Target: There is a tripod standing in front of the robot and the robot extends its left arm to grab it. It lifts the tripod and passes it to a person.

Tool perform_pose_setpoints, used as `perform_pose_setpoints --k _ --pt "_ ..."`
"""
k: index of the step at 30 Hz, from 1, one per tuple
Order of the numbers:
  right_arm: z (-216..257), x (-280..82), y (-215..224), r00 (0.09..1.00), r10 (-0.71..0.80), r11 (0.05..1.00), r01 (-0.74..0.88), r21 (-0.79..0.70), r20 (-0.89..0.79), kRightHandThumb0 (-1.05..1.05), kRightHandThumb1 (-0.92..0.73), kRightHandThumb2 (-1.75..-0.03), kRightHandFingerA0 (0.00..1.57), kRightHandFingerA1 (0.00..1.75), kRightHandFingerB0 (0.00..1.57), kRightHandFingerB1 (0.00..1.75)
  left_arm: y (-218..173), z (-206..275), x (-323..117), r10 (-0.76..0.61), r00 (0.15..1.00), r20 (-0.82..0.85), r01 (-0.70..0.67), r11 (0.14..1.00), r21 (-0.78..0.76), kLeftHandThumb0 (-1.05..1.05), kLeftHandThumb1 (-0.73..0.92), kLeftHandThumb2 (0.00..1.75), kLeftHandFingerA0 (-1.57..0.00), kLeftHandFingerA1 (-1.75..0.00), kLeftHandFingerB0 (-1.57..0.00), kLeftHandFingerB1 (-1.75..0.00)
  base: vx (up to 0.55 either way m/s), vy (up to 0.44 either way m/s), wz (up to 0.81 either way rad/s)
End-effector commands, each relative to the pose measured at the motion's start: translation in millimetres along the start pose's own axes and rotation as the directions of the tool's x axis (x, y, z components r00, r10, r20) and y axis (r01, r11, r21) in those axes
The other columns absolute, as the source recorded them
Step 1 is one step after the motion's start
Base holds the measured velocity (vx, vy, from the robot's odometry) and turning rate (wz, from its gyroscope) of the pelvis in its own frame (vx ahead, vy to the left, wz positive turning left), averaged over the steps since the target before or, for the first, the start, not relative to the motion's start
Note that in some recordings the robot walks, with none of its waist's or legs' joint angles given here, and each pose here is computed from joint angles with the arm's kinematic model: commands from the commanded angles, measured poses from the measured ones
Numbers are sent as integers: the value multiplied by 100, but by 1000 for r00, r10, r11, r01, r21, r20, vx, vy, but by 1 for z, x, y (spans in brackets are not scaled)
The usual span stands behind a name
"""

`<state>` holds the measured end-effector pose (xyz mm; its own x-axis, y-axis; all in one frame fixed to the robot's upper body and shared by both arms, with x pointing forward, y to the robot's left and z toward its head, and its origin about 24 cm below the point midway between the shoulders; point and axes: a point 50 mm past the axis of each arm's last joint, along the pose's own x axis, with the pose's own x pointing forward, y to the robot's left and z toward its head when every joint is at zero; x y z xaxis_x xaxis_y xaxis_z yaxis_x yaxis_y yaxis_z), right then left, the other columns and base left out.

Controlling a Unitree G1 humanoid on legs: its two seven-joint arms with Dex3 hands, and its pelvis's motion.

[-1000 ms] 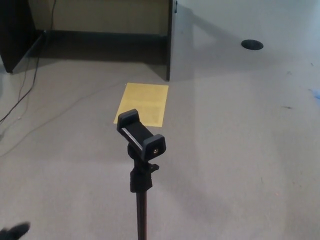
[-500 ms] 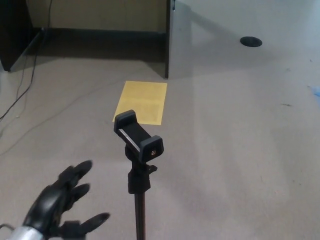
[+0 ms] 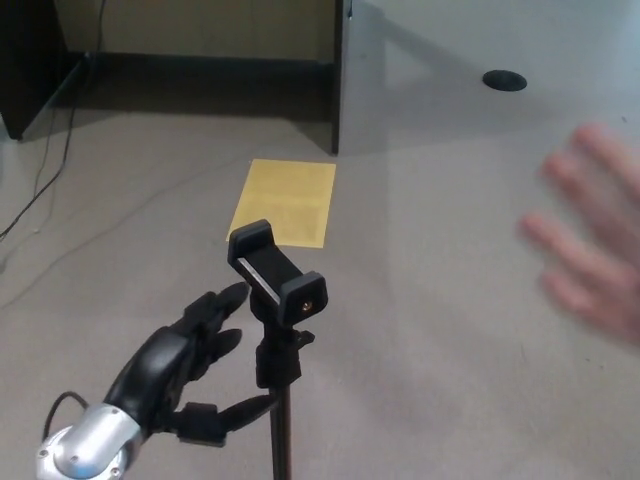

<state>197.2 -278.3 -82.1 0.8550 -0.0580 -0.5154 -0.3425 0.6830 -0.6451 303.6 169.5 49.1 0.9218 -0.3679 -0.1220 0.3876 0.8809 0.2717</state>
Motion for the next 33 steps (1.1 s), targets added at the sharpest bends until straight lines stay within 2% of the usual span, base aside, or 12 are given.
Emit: perform_pose_setpoints --k 1,7,9,13,17,18,24,25,26,27,28,33 --pt "0 0 -6 1000 -7 1000 7 -10 2 -45 -56 -81 65 57 39 47 -3 -4 -2 -37 998 -47 36 999 -8 -51 34 69 -1 -22 0 -6 0 0 0" --pt "0 1 -7 1000 -9 1000 9 -9 -2 -45 -57 -81 65 57 40 47 0 -10 -5 -58 995 -81 57 998 -24 -54 35 71 -1 -26 0 -7 0 0 0" --pt "0 0 -6 1000 -10 1000 10 -16 4 -45 -56 -82 70 59 40 48 0 -11 -5 -62 994 -85 60 998 -28 -54 36 71 -2 -27 0 -7 0 0 0" --pt "0 0 -5 1000 -13 1000 13 -11 5 -44 -56 -81 68 58 41 48 -8 -14 -2 -69 995 -68 70 998 8 -51 34 71 -2 -34 0 -12 0 0 0" --pt "3 3 -7 1000 -16 1000 16 0 1 -45 -57 -83 69 59 39 48 -19 -14 1 -83 994 -65 86 996 30 -53 34 72 -1 -32 0 -14 0 0 0" --pt "3 3 -7 1000 -18 1000 18 1 -1 -37 -68 -61 79 49 45 36 -23 -16 2 -93 993 -73 94 995 17 -52 34 72 -1 -33 0 -15 0 0 0" --pt "4 4 -9 1000 -15 1000 15 -14 3 -38 -68 -60 81 52 45 36 -43 -18 6 -119 986 -114 127 990 61 -48 32 70 -1 -37 -2 -17 0 0 0" --pt "5 5 -9 1000 -16 1000 16 -10 4 -38 -68 -61 79 49 45 36 -46 -18 6 -124 985 -116 131 990 53 -46 44 54 -10 -33 0 -20 0 0 0" --pt "5 5 -9 1000 -18 1000 18 -14 5 -38 -67 -61 80 49 46 36 -48 -18 8 -124 985 -123 132 990 58 -45 45 54 -11 -34 -1 -21 0 0 0" --pt "5 5 -10 1000 -21 1000 21 -18 7 -45 -55 -82 73 60 40 48 -53 -19 10 -123 983 -133 133 989 66 -48 34 67 -5 -41 -4 -15 0 0 0" --pt "5 5 -10 1000 -20 1000 20 -11 6 -46 -56 -82 69 58 40 47 -55 -19 10 -127 983 -131 135 989 62 -46 33 68 -6 -39 -2 -18 0 0 0" --pt "7 6 -11 1000 -22 1000 22 -8 15 -46 -56 -82 70 59 40 48 -62 -16 16 -126 985 -121 132 990 48 -54 34 67 -6 -42 -9 -12 0 0 0"
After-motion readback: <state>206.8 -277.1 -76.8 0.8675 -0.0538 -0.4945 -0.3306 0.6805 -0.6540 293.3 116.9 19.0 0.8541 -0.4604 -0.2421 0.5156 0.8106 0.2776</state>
